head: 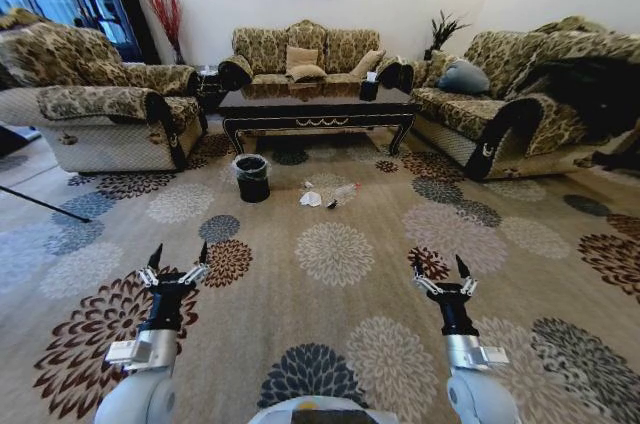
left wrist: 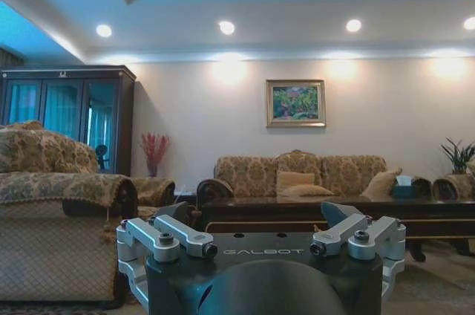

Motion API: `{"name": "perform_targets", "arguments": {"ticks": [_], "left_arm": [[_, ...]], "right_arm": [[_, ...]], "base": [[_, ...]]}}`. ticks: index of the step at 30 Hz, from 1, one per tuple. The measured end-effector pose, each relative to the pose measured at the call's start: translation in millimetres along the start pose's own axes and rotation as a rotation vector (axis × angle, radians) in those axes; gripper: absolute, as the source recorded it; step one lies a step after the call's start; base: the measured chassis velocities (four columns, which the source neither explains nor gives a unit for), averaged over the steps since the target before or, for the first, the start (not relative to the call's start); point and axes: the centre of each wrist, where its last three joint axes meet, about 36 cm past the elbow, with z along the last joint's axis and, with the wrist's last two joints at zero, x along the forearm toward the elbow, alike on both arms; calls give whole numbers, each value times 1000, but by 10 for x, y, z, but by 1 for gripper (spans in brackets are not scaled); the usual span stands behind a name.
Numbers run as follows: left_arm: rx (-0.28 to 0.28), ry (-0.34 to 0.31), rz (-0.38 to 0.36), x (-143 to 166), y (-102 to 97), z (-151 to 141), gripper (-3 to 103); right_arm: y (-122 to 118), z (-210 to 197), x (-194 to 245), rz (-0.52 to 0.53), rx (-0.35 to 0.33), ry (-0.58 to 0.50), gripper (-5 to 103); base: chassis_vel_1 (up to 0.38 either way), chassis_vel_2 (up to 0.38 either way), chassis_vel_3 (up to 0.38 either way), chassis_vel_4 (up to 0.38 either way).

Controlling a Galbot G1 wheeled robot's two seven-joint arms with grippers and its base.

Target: Move to the front of the table and pick up the trash from the floor, then place it into the trash bin.

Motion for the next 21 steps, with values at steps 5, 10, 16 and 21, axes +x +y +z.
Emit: {"name": "perform_targets", "arguments": {"ticks": [5, 10, 16, 21], "left_arm": [[-1, 17, 1, 15, -14, 53, 100], [-8, 35, 5, 38, -36, 104, 100], [-13, 42, 8, 45, -41, 126, 100], [-16, 47, 9, 53, -42, 142, 100]], "right_arm": [[-5, 13, 6, 1, 2, 4, 100], [-3, 14, 6, 2, 1, 4, 100], [-1, 27, 8, 2, 0, -1, 100], [1, 31, -7, 4, -2, -10, 100]], "base": [[0, 0, 0, 0], [0, 0, 0, 0], [0, 0, 0, 0], [0, 0, 0, 0]]}}
